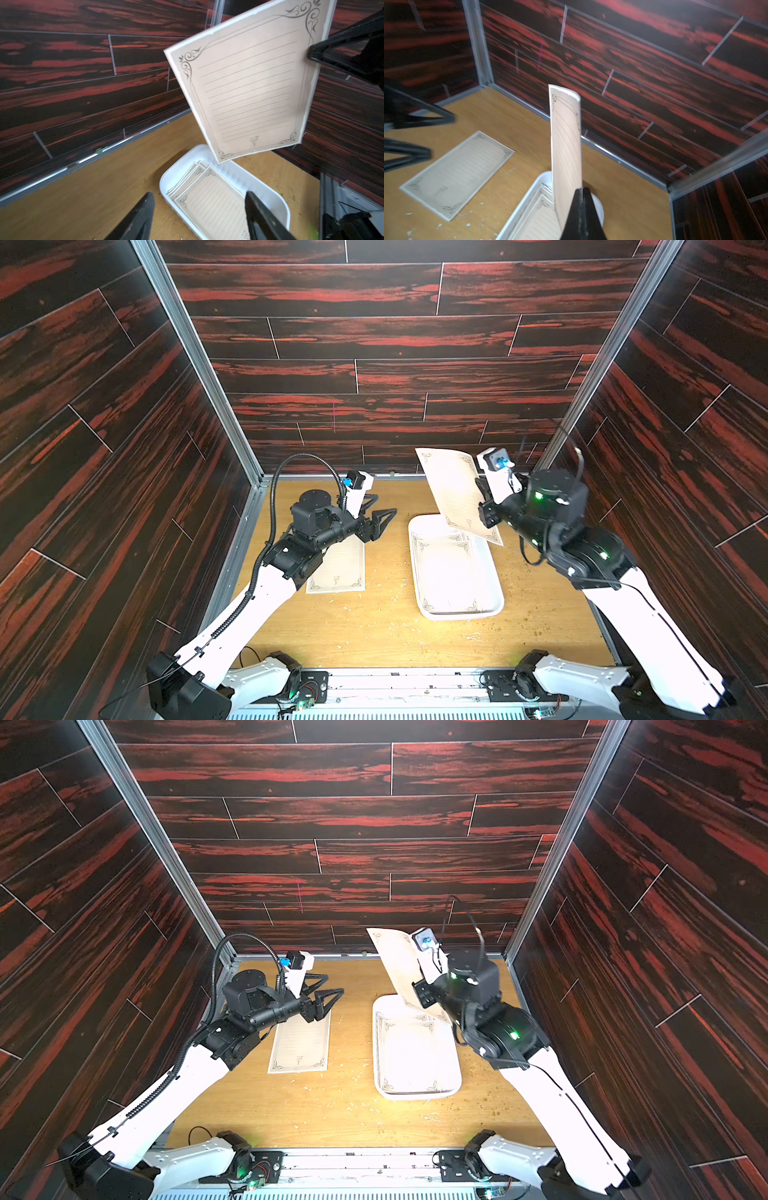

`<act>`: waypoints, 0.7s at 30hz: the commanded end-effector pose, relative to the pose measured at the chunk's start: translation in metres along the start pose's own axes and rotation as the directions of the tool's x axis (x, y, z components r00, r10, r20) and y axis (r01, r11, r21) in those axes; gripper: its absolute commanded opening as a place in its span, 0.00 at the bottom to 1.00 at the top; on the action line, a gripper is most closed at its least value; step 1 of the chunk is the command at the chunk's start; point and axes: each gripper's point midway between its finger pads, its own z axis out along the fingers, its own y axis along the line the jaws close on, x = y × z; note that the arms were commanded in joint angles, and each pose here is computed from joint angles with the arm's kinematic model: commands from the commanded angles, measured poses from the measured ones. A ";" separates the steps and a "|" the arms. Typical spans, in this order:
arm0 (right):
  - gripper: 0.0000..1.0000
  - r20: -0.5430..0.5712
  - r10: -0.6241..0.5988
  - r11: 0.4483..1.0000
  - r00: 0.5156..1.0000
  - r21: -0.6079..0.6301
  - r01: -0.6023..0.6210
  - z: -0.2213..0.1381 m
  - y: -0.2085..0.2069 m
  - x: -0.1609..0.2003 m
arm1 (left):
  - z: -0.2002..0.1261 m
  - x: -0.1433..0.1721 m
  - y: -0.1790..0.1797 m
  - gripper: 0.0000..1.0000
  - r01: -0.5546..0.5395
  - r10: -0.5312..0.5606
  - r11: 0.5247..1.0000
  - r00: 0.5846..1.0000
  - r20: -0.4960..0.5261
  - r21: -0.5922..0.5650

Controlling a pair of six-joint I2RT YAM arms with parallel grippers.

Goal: Take out the stationery paper from the storage box
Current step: Pick up the stationery paper from the storage box.

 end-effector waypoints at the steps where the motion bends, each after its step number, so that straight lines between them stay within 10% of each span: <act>1: 0.00 0.151 0.001 0.992 0.989 -0.126 0.018 -0.024 0.018 -0.027 | -0.007 -0.016 -0.022 0.72 -0.059 0.051 0.992 0.996 0.073 0.113; 21: 0.00 0.406 0.210 0.859 0.890 -0.511 0.030 -0.120 0.061 -0.087 | -0.052 -0.075 -0.093 0.65 -0.142 0.025 0.890 0.964 0.264 0.432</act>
